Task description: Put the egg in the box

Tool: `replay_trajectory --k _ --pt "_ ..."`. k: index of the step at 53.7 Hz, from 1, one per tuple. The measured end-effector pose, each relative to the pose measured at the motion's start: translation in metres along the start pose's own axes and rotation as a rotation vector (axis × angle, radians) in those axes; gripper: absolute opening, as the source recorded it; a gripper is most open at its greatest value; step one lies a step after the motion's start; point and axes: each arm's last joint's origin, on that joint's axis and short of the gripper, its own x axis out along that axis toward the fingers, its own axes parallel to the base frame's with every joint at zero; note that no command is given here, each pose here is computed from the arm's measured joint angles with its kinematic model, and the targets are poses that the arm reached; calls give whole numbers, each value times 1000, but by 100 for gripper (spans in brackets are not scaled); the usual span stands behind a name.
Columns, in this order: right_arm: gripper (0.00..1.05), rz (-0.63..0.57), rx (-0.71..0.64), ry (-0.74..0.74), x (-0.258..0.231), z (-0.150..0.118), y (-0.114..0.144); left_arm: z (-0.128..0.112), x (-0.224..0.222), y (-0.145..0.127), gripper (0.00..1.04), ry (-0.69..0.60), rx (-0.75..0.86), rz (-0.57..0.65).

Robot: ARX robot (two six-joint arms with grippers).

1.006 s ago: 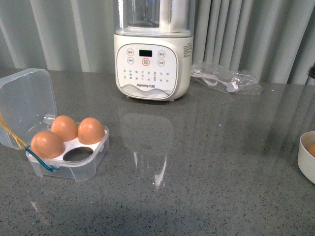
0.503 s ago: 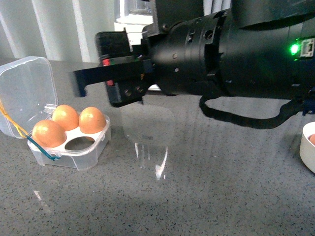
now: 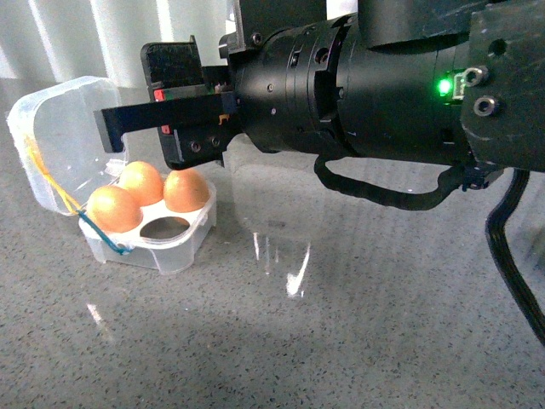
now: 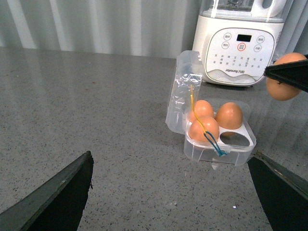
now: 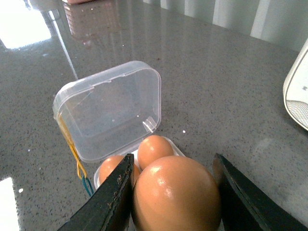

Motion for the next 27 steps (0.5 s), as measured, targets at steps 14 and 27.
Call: replay_trajectory --k 14,27 --pt "42 18 36 18 24 -8 4 0 0 0 98 0 0 0" --pt "42 77 69 41 31 -17 11 0 0 0 98 0 0 0"
